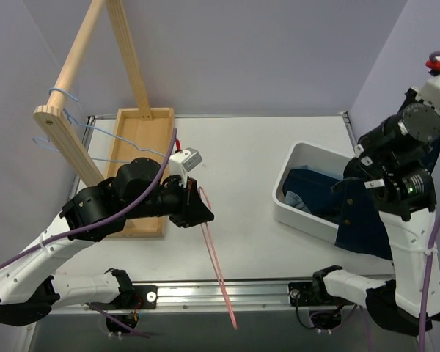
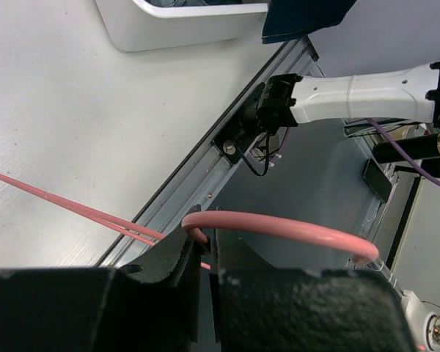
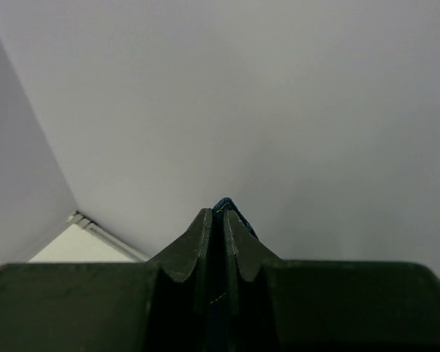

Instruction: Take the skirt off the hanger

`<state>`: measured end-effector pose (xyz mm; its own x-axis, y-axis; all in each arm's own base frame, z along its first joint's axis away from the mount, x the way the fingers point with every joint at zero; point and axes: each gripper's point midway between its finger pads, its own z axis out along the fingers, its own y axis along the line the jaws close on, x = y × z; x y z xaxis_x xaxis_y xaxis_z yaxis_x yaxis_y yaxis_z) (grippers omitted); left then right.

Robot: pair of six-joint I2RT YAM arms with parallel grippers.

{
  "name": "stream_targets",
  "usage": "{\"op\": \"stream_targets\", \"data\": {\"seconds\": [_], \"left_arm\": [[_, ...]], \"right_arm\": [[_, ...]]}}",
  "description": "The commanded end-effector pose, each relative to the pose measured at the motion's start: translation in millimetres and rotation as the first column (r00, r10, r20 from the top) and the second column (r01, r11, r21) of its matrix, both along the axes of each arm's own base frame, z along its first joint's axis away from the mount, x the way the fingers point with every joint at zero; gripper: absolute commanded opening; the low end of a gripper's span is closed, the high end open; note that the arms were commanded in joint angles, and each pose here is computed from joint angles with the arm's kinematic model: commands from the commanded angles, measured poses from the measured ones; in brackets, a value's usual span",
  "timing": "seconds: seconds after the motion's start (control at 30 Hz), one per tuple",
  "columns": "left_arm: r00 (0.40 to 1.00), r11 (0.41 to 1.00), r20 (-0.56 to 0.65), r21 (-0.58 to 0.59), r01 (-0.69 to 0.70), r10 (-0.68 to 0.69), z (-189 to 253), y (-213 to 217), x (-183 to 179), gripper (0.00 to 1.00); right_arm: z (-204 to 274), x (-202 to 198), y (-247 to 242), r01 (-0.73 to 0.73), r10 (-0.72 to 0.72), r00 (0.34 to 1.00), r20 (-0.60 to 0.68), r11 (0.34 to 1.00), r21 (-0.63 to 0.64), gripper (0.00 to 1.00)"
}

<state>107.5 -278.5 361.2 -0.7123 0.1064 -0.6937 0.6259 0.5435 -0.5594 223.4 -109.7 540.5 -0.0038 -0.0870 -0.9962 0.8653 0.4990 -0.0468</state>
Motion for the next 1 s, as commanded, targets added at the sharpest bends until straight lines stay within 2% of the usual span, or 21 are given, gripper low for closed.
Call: {"op": "stream_targets", "data": {"seconds": [0.0,0.13,0.27,0.43,0.6,0.67,0.7,0.9,0.93,0.97], "left_arm": [[1.0,0.997,0.014,-0.081,0.005,-0.003,17,-4,-3,0.02],[1.0,0.998,0.013,-0.063,-0.01,0.011,14,0,-2,0.02],[0.999,0.999,0.019,-0.043,-0.029,0.029,11,5,0,0.02],[0.999,0.999,0.018,-0.033,-0.03,0.031,5,1,3,0.02],[1.0,0.999,0.006,-0.052,-0.011,0.012,3,-9,3,0.02],[1.0,0.999,0.009,-0.049,-0.013,0.013,2,-8,3,0.02],[1.0,0.999,0.011,-0.047,-0.011,0.012,2,-8,4,0.02],[1.0,0.999,0.008,-0.041,0.001,0.0,-1,-10,3,0.02],[1.0,0.999,0.006,-0.042,0.006,-0.006,0,-11,2,0.02],[1.0,0.999,0.006,-0.042,0.006,-0.006,0,-11,2,0.02]], "right_arm": [[-4,56,29,-0.182,0.182,0.983,0.004,0.983,0.013,0.0],[16,85,47,-0.309,0.311,0.949,0.039,0.949,-0.058,0.0],[38,107,58,-0.343,0.353,0.932,0.079,0.932,-0.114,0.0],[29,133,69,-0.37,0.378,0.925,0.043,0.92,-0.128,0.0],[-20,146,64,-0.305,0.303,0.952,-0.038,0.95,-0.067,0.0],[-34,139,64,-0.312,0.311,0.95,-0.013,0.95,-0.02,0.0],[-58,142,65,-0.314,0.314,0.948,-0.045,0.949,-0.003,0.0],[-116,97,61,-0.33,0.332,0.943,0.023,0.926,0.181,0.0],[-128,93,62,-0.34,0.344,0.939,0.019,0.917,0.211,0.0],[-145,88,63,-0.335,0.355,0.934,-0.044,0.912,0.237,0.0]]}}
